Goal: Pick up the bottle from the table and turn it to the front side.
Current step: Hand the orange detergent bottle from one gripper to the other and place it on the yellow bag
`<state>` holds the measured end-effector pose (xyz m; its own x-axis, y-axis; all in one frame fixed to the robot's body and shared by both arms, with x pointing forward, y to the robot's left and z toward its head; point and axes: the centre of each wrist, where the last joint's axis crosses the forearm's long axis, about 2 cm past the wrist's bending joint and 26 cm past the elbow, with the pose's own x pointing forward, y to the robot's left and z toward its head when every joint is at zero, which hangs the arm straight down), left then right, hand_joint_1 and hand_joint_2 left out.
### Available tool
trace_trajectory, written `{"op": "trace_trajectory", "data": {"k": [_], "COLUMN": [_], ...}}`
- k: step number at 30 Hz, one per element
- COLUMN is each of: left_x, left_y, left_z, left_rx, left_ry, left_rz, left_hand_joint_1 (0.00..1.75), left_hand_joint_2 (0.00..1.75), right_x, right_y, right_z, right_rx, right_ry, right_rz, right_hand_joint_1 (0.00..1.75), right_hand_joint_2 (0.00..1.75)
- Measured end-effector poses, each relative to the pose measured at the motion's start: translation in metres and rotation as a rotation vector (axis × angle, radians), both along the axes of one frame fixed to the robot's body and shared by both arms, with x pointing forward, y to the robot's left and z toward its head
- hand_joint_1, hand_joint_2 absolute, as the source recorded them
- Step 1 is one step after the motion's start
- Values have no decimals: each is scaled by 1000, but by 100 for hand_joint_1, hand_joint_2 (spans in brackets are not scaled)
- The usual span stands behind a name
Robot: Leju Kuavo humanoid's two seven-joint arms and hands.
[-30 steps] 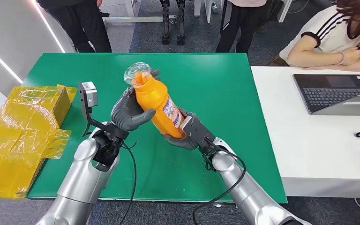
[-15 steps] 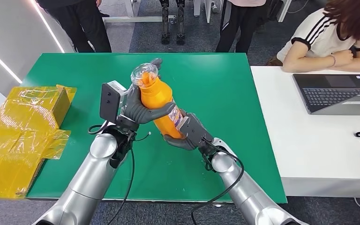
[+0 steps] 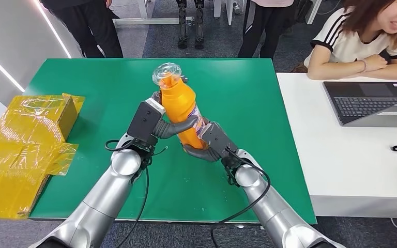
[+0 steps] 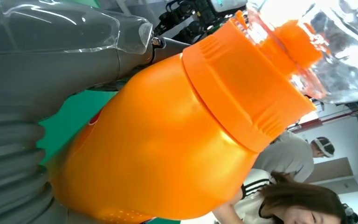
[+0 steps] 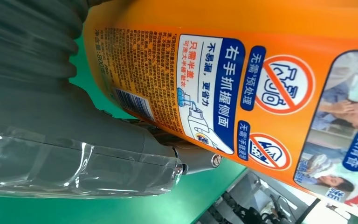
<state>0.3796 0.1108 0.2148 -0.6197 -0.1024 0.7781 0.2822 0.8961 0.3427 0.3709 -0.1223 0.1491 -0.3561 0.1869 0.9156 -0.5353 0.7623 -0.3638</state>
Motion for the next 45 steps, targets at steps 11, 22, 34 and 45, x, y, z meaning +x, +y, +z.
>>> {"op": "trace_trajectory", "data": {"k": [11, 22, 34, 45], "left_x": [3, 3, 13, 46], "left_y": [6, 10, 38, 148], "left_z": [-4, -6, -5, 46], "left_rx": [-125, -296, -134, 446], "left_ry": [179, 334, 197, -395], "left_rz": [-165, -353, -186, 418], "left_hand_joint_1": [175, 175, 175, 175], "left_hand_joint_2": [175, 175, 175, 175], "right_x": [-2, -8, -35, -92], "right_y": [0, 2, -33, -114], "right_z": [-5, -8, -23, -26], "right_rx": [-1, 35, 76, 187], "right_ry": [14, 1, -65, -176], "right_rz": [9, 19, -98, -268], "right_hand_joint_1": [175, 53, 0, 0], "right_hand_joint_2": [175, 175, 175, 175]}}
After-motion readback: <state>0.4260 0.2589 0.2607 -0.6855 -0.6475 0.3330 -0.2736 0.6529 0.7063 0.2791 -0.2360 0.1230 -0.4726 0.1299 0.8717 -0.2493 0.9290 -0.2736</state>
